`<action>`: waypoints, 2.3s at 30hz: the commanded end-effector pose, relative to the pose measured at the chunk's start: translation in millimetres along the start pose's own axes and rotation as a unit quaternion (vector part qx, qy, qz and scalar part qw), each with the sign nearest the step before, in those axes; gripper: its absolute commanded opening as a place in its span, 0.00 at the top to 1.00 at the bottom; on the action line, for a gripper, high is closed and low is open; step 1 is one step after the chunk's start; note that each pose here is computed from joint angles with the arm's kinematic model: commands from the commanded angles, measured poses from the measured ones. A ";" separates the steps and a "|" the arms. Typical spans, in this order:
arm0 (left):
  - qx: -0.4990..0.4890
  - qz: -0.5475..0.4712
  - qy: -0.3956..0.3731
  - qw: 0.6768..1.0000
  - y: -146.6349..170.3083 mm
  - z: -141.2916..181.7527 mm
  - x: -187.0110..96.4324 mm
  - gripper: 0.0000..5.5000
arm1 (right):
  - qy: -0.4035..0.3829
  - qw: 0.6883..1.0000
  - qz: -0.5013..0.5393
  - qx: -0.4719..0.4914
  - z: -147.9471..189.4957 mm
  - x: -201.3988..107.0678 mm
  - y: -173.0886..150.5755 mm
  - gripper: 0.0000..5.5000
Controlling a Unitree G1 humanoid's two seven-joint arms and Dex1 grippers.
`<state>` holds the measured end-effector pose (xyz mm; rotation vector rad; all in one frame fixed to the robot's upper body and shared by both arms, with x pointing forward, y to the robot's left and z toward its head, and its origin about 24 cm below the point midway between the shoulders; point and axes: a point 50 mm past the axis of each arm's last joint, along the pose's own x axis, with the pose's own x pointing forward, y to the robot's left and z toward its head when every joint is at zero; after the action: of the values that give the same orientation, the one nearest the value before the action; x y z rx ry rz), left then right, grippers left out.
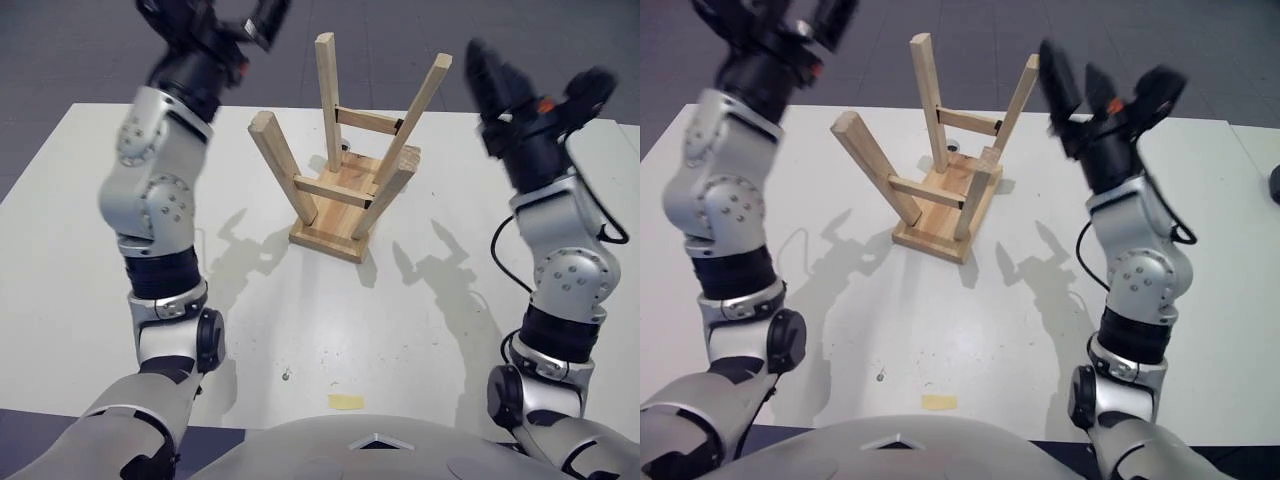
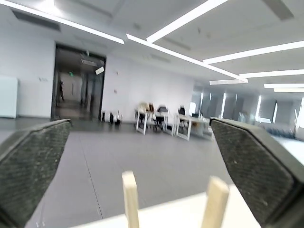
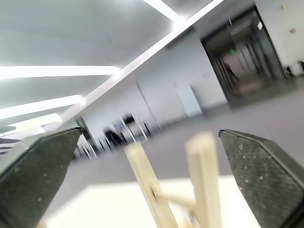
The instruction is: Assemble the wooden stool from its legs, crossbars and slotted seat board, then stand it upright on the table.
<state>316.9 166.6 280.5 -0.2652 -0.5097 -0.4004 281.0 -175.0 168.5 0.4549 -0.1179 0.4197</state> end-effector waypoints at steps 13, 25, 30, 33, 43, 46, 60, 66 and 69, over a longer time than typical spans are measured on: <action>0.127 0.130 0.164 0.970 73.5 -51.0 -74.5 0.02 | 0.212 0.944 0.249 0.038 -74.9 -40.9 47.7 0.02; 0.183 -0.120 0.457 0.862 76.2 -86.4 -187.5 0.02 | 0.229 0.968 0.094 -0.046 -58.8 -53.3 -26.1 0.02; 0.111 -0.257 0.485 0.828 44.7 -96.9 -184.0 0.02 | 0.199 0.962 0.176 -0.056 -60.7 -18.9 -21.7 0.02; 0.119 -0.267 0.453 0.842 35.2 -109.5 -162.0 0.02 | 0.217 0.946 0.233 -0.059 -71.9 -3.9 -19.5 0.02; 0.134 -0.251 0.417 0.863 36.8 -122.8 -140.7 0.02 | 0.295 0.889 0.347 -0.039 -77.1 -34.3 -16.1 0.02; 0.140 -0.250 0.431 0.856 44.1 -122.9 -147.6 0.02 | 0.299 0.885 0.355 -0.019 -73.4 -50.1 -8.4 0.02; 0.105 -0.334 0.424 0.835 22.4 -124.5 -145.5 0.02 | 0.287 0.917 0.275 -0.037 -71.3 -62.5 -17.8 0.02; 0.063 -0.361 0.427 0.827 13.4 -111.4 -155.7 0.02 | 0.305 0.906 0.291 -0.036 -69.5 -65.6 -20.7 0.02; 0.025 -0.372 0.420 0.827 5.3 -107.3 -154.6 0.02 | 0.304 0.906 0.291 -0.039 -68.6 -63.8 -22.7 0.02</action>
<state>245.0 184.8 102.1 0.2309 0.2864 -1.1549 231.1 -184.3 82.1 0.1951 0.3503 1.1193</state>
